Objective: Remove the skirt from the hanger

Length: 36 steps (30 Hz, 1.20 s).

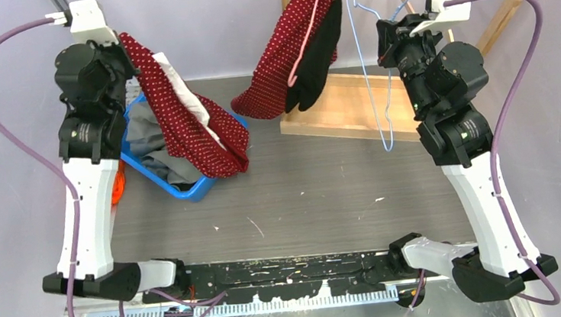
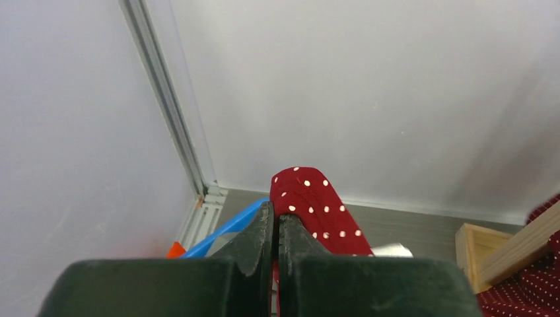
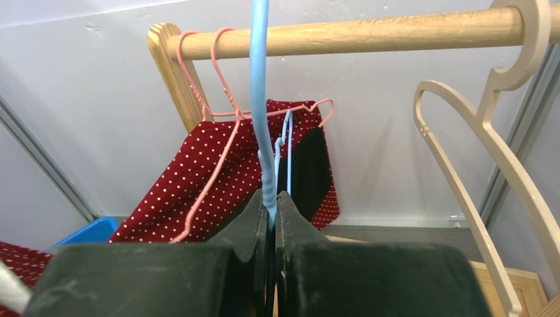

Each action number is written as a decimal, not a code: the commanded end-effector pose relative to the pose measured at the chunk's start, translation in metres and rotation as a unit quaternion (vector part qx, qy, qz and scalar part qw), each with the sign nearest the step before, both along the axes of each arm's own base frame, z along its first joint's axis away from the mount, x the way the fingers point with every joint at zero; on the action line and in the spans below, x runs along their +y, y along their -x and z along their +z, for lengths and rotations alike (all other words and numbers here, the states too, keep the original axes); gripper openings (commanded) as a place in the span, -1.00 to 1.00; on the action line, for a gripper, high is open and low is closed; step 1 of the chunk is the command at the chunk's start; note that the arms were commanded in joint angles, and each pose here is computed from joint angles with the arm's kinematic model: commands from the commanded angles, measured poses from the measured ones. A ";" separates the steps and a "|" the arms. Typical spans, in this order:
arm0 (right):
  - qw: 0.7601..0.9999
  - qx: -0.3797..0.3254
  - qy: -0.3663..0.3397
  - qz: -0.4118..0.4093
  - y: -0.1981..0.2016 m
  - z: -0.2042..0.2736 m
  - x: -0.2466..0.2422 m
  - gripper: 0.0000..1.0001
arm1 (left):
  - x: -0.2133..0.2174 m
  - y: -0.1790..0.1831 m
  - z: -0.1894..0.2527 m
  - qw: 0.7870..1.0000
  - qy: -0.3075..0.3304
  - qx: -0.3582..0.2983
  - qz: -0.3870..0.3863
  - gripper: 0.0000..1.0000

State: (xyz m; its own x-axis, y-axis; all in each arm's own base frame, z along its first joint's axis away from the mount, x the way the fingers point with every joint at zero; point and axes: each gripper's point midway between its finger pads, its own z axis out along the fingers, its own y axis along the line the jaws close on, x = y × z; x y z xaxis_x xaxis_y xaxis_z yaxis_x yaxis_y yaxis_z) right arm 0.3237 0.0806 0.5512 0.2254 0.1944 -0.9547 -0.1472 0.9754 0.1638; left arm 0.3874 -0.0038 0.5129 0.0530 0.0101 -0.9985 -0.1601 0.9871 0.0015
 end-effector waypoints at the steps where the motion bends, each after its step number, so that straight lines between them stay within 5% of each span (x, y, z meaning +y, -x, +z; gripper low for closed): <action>1: 0.999 -0.033 -0.006 -0.011 -0.004 0.016 -0.003 -0.98 | 0.029 0.058 0.074 0.992 -0.026 -0.109 0.054 -1.00; 6: 0.999 -0.034 -0.005 -0.011 -0.007 0.015 -0.002 -0.98 | 0.053 0.057 0.083 0.986 -0.066 -0.102 0.115 -1.00; 17: 0.999 -0.030 0.010 -0.034 -0.014 0.009 -0.008 -0.98 | 0.064 -0.008 0.054 0.986 -0.079 -0.056 0.135 -1.00; 26: 0.999 -0.024 0.015 -0.034 -0.022 0.003 -0.005 -0.98 | 0.044 -0.072 -0.065 0.996 -0.040 0.029 0.080 -1.00; 36: 0.998 -0.021 0.033 -0.044 -0.019 0.007 -0.010 -0.98 | -0.007 -0.065 -0.264 0.976 0.134 0.169 -0.009 -1.00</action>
State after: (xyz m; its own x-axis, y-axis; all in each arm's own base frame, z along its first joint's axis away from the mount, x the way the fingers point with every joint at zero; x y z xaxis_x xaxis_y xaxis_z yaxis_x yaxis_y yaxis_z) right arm 0.3528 0.0798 0.5269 0.1953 0.1099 -0.9746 -0.0821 0.9920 0.0954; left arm 0.4532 0.0179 0.2593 -0.3556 -0.0363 -0.9339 -0.2295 0.9721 0.0496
